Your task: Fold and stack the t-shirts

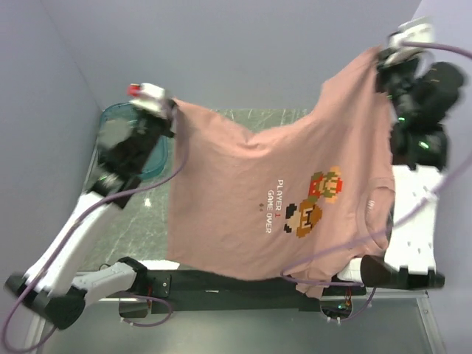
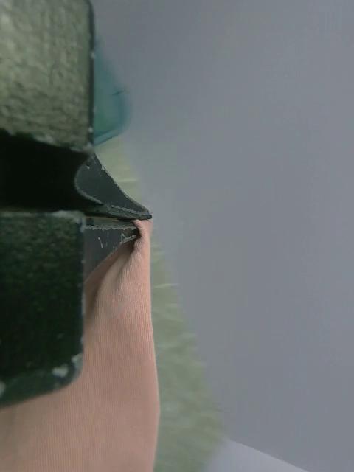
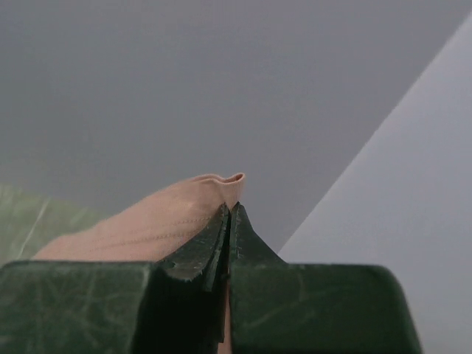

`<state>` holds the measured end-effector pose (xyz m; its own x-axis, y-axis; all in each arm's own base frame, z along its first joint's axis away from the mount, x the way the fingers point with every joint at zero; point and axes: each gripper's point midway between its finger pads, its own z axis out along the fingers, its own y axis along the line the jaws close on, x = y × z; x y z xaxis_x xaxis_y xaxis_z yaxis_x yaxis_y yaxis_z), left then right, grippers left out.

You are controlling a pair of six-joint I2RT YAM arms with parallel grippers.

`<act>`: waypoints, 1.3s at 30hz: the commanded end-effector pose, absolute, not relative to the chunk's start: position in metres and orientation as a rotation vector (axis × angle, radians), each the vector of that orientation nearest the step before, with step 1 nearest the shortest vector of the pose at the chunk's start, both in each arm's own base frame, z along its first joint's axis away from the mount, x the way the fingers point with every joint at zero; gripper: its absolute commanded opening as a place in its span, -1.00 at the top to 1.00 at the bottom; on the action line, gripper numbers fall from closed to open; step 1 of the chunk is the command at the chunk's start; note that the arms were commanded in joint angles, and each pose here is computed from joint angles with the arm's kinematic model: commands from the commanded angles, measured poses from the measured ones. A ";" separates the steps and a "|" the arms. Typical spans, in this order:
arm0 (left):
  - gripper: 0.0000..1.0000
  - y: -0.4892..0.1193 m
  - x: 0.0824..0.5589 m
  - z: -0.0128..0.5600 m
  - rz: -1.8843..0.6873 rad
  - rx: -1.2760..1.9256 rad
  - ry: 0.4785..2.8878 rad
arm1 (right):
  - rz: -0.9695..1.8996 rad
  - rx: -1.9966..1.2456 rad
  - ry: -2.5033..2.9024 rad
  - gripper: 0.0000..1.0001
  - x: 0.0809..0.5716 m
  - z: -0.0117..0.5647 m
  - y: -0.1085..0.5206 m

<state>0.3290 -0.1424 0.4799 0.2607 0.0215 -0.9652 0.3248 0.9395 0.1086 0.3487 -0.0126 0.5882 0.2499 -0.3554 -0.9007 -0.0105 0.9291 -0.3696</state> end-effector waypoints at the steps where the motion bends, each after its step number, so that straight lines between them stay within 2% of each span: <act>1: 0.99 -0.159 0.374 0.378 -0.241 0.328 1.521 | -0.121 -0.422 1.486 1.00 0.400 0.483 -0.003; 2: 0.99 -0.161 0.394 0.345 -0.231 0.332 1.588 | -0.059 -0.459 1.583 1.00 0.414 0.425 0.002; 4: 0.99 -0.169 0.423 0.273 -0.221 0.363 1.749 | -0.023 -0.537 1.619 1.00 0.432 0.376 0.009; 7: 0.99 -0.168 0.455 0.217 -0.192 0.363 1.906 | 0.084 -0.635 1.764 1.00 0.459 0.279 0.022; 8: 0.99 -0.168 0.468 0.168 -0.173 0.335 2.031 | 0.074 -0.627 1.796 1.00 0.470 0.265 0.020; 10: 0.99 -0.164 0.488 0.152 -0.157 0.284 2.108 | 0.115 -0.587 1.912 1.00 0.496 0.217 0.017; 11: 0.99 -0.160 0.496 0.123 -0.122 0.263 2.174 | 0.100 -0.567 1.904 1.00 0.513 0.224 0.015; 13: 0.99 -0.156 0.512 0.123 -0.125 0.199 2.189 | 0.109 -0.514 2.015 1.00 0.534 0.188 0.010; 14: 0.99 -0.154 0.518 0.108 -0.111 0.182 2.219 | 0.089 -0.509 1.989 1.00 0.549 0.202 0.009; 16: 0.99 -0.151 0.533 0.115 -0.101 0.147 2.213 | 0.054 -0.499 2.048 1.00 0.565 0.176 0.005; 17: 0.99 -0.150 0.538 0.102 -0.087 0.141 2.239 | 0.028 -0.492 2.022 1.00 0.577 0.189 0.003; 22: 0.99 -0.121 0.573 0.118 0.014 0.005 2.200 | -0.005 -0.416 2.000 1.00 0.606 0.193 -0.004; 27: 0.99 -0.104 0.592 0.147 0.019 -0.078 2.101 | 0.025 -0.396 1.934 1.00 0.619 0.218 0.005; 39: 0.99 -0.096 0.616 0.165 -0.016 -0.080 2.052 | -0.003 -0.426 1.840 1.00 0.632 0.254 0.022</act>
